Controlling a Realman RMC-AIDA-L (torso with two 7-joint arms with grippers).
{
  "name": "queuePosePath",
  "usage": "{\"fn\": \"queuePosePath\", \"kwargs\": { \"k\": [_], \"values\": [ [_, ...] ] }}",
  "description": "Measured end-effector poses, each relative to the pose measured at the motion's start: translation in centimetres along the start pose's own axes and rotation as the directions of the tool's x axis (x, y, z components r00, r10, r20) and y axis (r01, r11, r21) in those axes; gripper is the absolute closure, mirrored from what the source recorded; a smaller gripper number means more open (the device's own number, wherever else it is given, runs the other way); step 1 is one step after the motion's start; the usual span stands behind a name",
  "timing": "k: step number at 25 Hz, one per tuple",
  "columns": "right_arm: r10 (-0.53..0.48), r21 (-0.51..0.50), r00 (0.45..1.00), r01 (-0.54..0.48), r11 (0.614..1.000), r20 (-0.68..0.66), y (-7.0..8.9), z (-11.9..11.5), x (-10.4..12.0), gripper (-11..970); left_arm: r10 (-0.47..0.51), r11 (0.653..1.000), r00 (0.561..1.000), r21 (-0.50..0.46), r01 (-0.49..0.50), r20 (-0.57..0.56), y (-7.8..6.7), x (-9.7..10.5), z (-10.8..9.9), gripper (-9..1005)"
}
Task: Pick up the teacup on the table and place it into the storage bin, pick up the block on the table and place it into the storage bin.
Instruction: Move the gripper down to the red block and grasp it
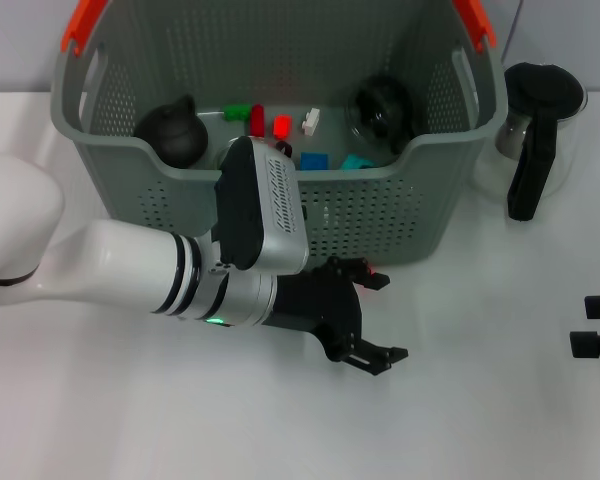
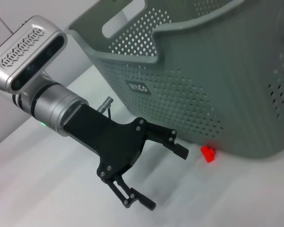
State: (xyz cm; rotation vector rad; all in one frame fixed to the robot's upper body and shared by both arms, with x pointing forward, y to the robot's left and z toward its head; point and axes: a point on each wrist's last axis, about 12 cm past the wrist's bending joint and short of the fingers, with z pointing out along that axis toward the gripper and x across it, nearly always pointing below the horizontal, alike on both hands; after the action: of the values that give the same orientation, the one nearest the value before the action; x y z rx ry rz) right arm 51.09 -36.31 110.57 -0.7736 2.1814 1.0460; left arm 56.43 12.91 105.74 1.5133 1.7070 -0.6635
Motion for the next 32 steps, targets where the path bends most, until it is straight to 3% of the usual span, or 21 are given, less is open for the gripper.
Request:
{"fn": "queuePosePath", "kwargs": {
  "k": [32],
  "values": [
    [-0.018, 0.028, 1.0, 0.017, 0.999, 0.007, -0.4, 0.3, -0.4, 19, -0.053, 0.993, 0.998, -0.108, 0.05, -0.024, 0.1, 0.7, 1.4, 62]
  ]
}}
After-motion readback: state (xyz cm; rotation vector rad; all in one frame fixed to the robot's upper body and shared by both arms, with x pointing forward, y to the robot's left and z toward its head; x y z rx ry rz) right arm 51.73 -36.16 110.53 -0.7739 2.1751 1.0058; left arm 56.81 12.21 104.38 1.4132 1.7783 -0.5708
